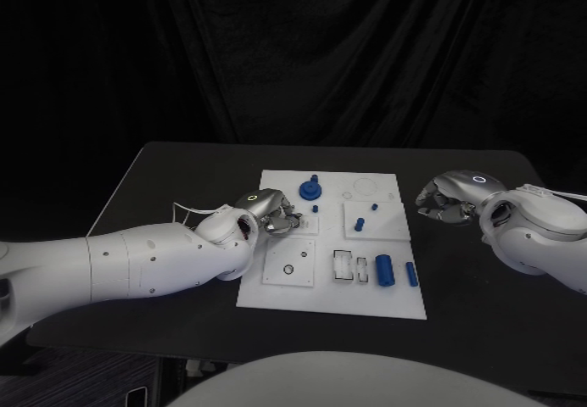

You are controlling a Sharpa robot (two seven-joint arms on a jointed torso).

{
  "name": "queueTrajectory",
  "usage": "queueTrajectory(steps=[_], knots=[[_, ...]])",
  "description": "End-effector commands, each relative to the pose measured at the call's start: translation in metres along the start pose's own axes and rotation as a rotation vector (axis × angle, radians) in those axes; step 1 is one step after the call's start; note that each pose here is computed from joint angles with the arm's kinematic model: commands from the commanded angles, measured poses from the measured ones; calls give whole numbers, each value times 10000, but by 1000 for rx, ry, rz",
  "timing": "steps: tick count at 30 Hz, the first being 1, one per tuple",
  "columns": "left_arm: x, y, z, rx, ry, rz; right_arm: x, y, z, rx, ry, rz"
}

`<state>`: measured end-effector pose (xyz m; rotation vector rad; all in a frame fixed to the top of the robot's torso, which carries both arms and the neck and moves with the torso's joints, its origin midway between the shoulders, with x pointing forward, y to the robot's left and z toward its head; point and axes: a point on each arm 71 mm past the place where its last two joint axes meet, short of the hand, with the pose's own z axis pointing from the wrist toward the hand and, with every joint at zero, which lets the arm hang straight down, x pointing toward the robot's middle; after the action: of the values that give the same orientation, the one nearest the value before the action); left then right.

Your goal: Assemble the parts on the task board

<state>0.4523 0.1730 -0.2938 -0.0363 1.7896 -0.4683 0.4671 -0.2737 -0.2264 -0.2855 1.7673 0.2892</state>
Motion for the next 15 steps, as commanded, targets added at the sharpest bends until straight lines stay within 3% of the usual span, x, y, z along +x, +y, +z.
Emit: queueTrajectory(steps=[1, 15], knots=[[9, -17, 8, 9, -10, -1, 4, -11, -3, 18, -7, -1], [40, -18, 39, 7, 3, 8, 5, -14, -2, 20, -6, -1]])
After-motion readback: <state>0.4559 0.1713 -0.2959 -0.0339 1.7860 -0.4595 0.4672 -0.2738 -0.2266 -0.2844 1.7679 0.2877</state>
